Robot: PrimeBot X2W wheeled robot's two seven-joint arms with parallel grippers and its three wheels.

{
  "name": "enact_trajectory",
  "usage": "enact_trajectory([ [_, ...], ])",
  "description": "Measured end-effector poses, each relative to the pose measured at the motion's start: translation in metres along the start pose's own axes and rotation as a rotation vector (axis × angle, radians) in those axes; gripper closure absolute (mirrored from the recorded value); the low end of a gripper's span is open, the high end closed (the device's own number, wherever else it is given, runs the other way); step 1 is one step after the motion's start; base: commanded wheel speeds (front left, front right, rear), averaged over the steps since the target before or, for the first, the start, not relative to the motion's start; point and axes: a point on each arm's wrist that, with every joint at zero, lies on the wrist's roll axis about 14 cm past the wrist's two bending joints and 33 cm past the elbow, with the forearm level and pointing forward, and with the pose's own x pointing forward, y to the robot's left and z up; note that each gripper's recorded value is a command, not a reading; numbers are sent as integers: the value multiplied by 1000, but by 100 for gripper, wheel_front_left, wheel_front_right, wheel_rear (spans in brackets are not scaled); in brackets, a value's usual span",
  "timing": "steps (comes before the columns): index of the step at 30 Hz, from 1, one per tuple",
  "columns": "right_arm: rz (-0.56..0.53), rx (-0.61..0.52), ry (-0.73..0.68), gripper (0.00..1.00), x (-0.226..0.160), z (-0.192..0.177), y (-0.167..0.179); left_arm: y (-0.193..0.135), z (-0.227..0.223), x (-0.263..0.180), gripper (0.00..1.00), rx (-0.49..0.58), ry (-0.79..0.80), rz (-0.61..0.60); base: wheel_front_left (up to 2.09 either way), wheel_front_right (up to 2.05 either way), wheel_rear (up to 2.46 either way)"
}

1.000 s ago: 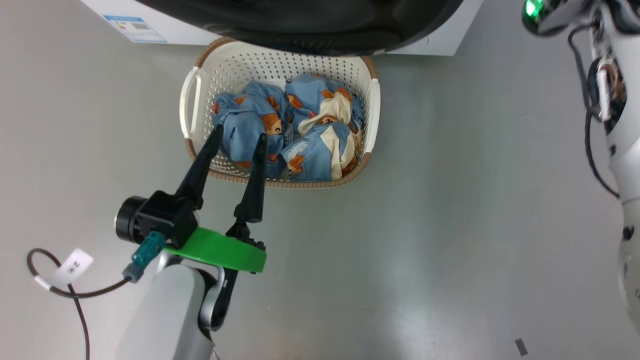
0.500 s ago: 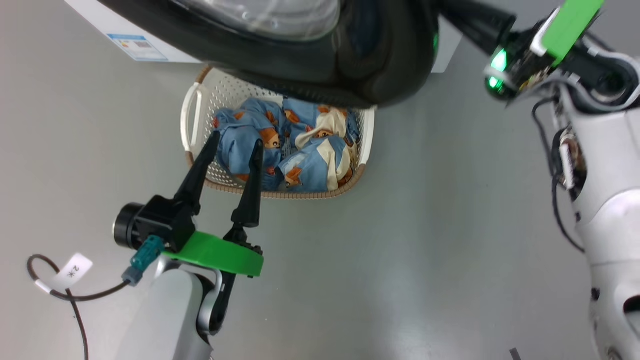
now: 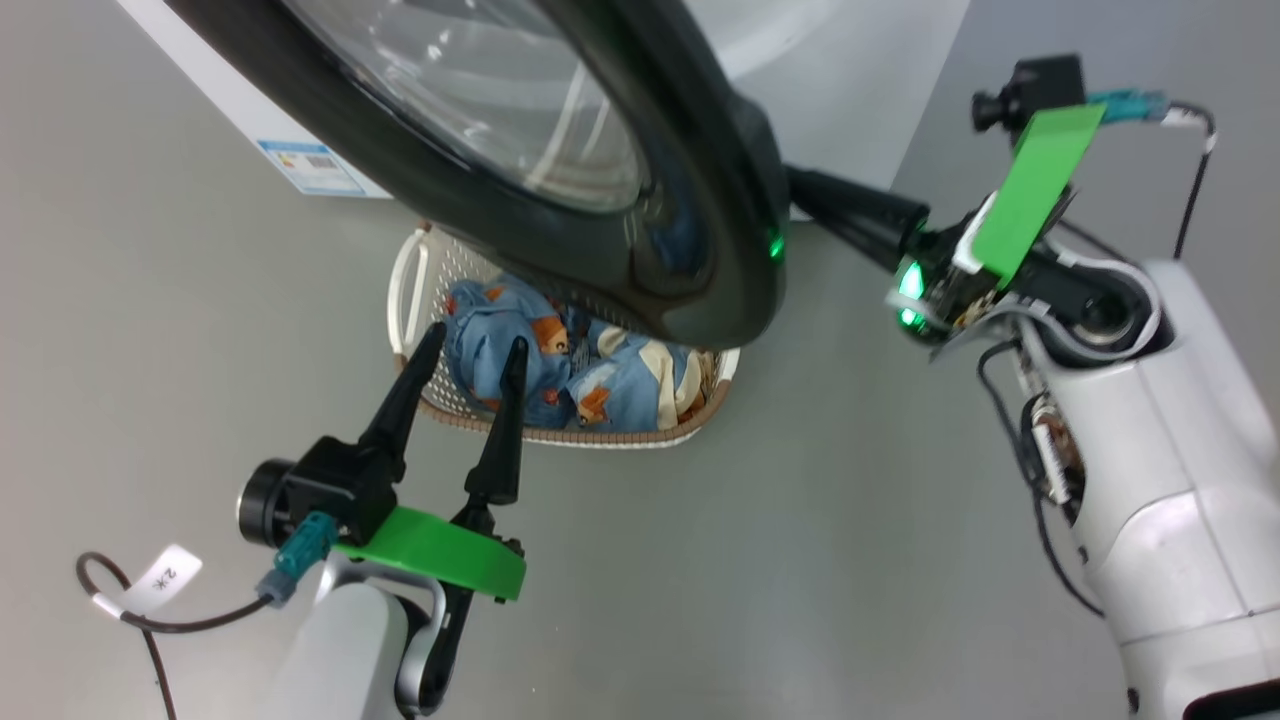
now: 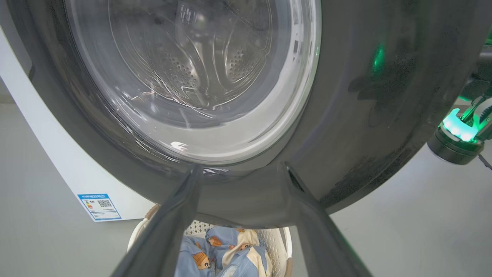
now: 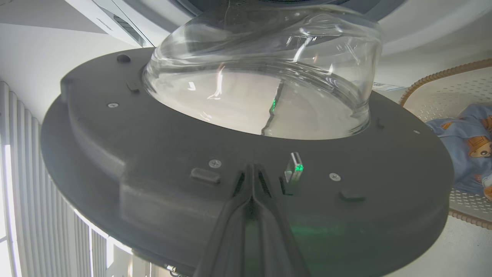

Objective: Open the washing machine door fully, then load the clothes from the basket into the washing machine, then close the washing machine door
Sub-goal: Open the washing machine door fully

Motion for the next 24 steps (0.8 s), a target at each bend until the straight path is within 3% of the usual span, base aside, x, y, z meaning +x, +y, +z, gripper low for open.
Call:
enact_trajectory([
  [24, -37, 11, 53, 100, 0, -80, 18, -14, 17, -46, 0, 2, -23, -18, 0, 0, 0],
])
